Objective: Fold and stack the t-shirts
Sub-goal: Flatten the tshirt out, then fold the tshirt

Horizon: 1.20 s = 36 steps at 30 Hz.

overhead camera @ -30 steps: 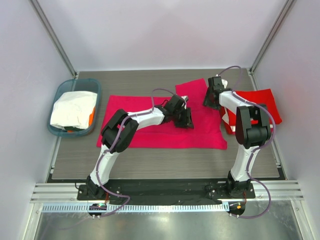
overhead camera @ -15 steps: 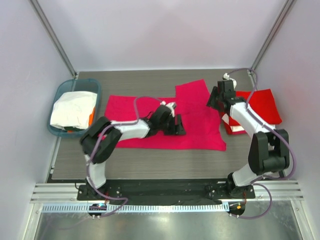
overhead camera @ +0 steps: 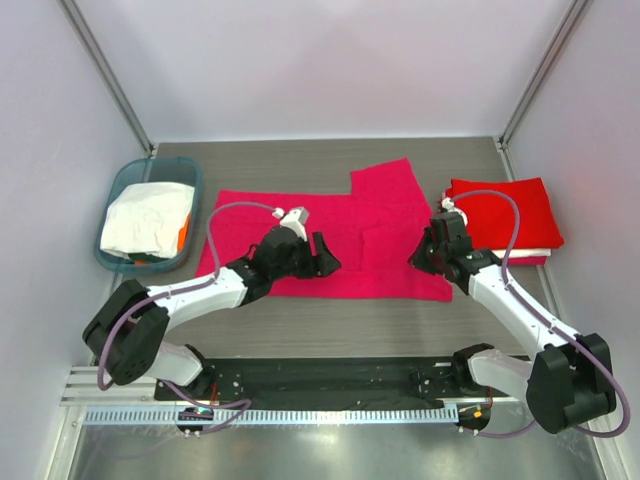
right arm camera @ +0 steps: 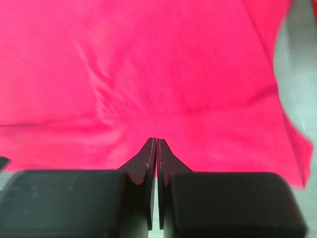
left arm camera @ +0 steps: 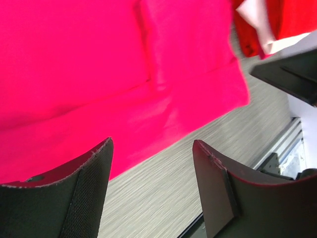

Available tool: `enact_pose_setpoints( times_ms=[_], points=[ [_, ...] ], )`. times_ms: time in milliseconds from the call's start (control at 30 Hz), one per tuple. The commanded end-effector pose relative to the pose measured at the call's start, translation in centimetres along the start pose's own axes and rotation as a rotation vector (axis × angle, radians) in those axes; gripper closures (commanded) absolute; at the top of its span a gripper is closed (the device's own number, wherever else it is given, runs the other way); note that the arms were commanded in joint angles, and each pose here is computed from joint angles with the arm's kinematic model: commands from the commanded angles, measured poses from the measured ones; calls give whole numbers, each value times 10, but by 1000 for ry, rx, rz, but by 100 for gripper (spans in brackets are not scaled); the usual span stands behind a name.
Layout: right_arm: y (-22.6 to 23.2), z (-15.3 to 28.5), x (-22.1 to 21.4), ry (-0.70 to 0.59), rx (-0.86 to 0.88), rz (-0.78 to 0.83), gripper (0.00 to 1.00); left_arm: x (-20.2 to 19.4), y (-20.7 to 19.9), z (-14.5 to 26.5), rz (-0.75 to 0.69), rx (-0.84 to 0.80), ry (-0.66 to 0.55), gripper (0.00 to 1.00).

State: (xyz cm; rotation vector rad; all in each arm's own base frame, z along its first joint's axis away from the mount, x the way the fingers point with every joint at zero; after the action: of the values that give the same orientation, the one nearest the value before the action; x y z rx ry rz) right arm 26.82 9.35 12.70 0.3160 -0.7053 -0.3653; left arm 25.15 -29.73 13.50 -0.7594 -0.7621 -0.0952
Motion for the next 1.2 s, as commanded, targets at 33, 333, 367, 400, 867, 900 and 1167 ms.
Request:
enact_pose_setpoints(
  times_ms=[33, 333, 367, 400, 867, 900, 1167],
  points=[
    [-27, 5, -24, 15, -155, -79, 96, -10, 29, 14, 92, 53, 29, 33],
    [-61, 6, -31, -29, -339, -111, 99, -24, 49, 24, 102, 157, 68, 36],
    [-62, 5, -31, -31, -350, -115, 99, -26, 52, 26, 102, 161, 71, 36],
    [-66, 5, -32, -31, -373, -112, 99, -25, 52, 29, 102, 160, 60, 35],
    [-92, -24, -66, 92, -533, -140, 99, -1, 77, 78, 141, 315, -157, 33],
    [-94, -22, -68, 96, -549, -157, 99, -9, 89, 88, 146, 385, -131, 32],
    [-111, 6, -79, 0, -587, -310, 99, 2, 142, 165, 275, 666, -326, 16]
  ],
)
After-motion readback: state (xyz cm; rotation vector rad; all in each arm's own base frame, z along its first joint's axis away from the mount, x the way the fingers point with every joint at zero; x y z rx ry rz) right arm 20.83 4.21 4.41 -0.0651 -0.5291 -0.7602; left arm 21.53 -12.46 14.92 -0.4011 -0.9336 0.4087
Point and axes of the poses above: each gripper's point midway between its finger pads, its own z axis back along the fingers, its own y axis along the line the jaws close on, x = y × z, the point moved 3 cm from there along z, back along the fingers, and after that the axes turned 2 degrees about -z, right-handed, at the moved point
